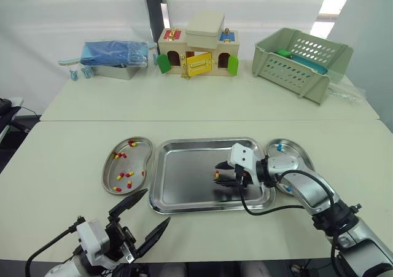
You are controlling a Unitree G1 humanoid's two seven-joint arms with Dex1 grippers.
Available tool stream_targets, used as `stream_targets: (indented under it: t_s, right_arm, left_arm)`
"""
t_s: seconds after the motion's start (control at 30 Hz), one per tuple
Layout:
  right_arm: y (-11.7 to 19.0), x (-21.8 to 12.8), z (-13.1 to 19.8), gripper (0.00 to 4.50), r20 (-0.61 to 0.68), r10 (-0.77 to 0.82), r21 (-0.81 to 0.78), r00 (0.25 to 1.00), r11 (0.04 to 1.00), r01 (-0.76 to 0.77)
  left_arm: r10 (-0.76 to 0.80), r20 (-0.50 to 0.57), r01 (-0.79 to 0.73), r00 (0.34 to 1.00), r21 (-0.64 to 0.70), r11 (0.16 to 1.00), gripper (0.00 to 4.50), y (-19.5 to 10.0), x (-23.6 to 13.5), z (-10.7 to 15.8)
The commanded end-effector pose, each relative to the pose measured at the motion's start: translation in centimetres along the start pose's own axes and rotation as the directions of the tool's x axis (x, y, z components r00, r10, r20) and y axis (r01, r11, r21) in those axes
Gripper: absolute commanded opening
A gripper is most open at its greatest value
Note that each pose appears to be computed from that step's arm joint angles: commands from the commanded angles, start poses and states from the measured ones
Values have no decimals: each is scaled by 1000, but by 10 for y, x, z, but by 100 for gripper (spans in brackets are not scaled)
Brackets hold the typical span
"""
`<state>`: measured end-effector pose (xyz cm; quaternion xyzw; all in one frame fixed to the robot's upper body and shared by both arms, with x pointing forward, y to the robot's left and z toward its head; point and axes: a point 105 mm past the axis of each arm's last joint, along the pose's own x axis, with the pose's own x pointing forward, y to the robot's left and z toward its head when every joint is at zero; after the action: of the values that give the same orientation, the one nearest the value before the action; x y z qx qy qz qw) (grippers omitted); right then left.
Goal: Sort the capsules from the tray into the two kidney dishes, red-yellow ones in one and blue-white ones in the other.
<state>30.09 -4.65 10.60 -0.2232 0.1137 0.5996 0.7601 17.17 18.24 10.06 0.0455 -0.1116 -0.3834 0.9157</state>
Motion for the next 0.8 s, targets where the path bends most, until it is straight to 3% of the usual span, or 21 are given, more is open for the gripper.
stream_targets:
  t_s: [0.03,0.13,0.43,0.57,0.8]
  right_arm:
    - [2,-16,20,356,96,0,-7,995,1000,0]
    - [4,-39,19,448,118,-22,15,993,1000,20]
    - [-2,-147,-15,448,100,-238,76,966,970,231]
    - [-7,-195,-36,448,29,-360,82,933,931,356]
    - [-15,-252,-71,448,-101,-486,106,868,862,495]
  left_arm:
    - [-19,-3,19,1000,40,999,450,9,1,13]
    - [1,-27,1,1000,50,999,450,25,1,19]
    - [143,-248,-118,958,110,987,450,125,-35,41]
    - [227,-391,-175,892,165,971,450,169,-63,52]
    - [312,-491,-229,814,222,948,450,204,-96,63]
